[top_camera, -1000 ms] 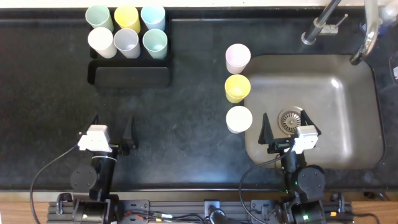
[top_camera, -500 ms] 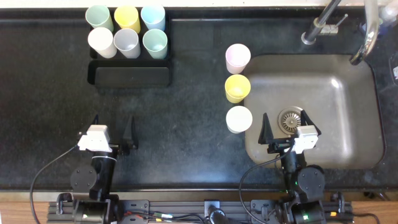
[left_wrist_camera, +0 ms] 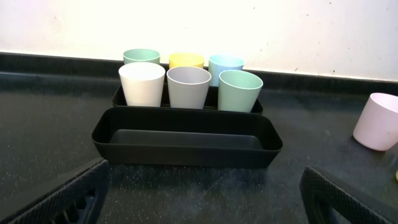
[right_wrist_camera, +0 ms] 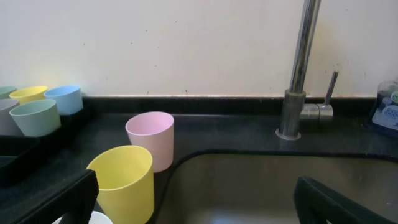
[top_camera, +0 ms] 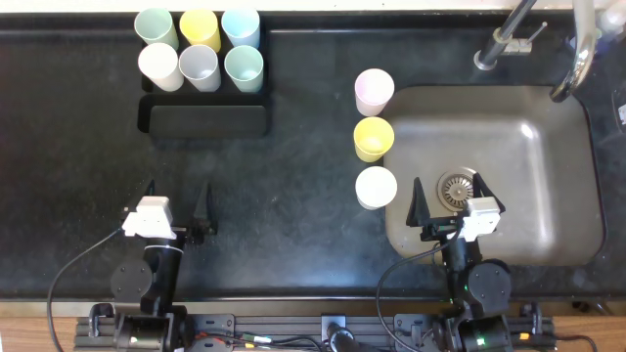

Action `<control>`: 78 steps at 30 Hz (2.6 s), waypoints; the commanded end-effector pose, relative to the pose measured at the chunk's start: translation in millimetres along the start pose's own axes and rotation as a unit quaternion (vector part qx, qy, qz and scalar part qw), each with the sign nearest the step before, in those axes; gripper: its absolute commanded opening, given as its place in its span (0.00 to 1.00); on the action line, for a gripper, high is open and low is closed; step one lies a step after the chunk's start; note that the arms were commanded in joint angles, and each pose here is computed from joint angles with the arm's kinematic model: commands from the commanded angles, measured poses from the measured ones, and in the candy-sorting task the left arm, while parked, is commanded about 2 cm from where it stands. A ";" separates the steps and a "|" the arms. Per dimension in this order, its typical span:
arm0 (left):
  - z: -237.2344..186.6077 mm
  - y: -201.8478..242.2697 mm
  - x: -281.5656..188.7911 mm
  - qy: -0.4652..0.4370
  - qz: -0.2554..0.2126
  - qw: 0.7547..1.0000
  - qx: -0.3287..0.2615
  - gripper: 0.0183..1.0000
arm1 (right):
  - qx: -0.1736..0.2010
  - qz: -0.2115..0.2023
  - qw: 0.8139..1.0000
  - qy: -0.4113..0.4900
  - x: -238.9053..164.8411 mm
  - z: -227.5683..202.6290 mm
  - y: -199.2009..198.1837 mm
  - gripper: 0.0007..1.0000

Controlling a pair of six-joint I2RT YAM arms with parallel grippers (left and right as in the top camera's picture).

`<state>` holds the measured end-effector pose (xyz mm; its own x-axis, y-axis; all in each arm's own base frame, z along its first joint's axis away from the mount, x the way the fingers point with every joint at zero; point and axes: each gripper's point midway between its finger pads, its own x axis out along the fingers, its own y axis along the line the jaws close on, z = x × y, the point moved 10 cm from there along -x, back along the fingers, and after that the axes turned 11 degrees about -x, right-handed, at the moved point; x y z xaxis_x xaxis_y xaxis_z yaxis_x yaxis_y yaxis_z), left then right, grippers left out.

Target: Store Cups

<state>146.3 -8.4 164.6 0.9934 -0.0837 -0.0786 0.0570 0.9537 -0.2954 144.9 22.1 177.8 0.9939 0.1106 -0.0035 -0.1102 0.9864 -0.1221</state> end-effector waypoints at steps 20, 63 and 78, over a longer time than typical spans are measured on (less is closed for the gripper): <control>0.9 -0.1 -0.5 -0.004 -0.002 1.000 0.005 1.00 | 0.000 -0.001 1.000 0.000 0.2 -3.5 -0.2 1.00; 94.9 -276.0 251.3 0.526 0.076 0.846 -0.051 1.00 | 0.000 -0.001 1.000 0.000 0.2 -3.5 -0.2 1.00; -6.7 -290.8 286.6 0.558 0.112 0.821 -0.042 1.00 | 0.000 -0.001 1.000 0.000 0.2 -3.5 -0.2 1.00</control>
<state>409.6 -309.3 232.9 0.2575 -0.1883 -0.9477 -0.1377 0.9637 -0.2289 144.8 22.0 177.7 0.9939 0.1106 -0.0042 -0.1103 0.9864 -0.1222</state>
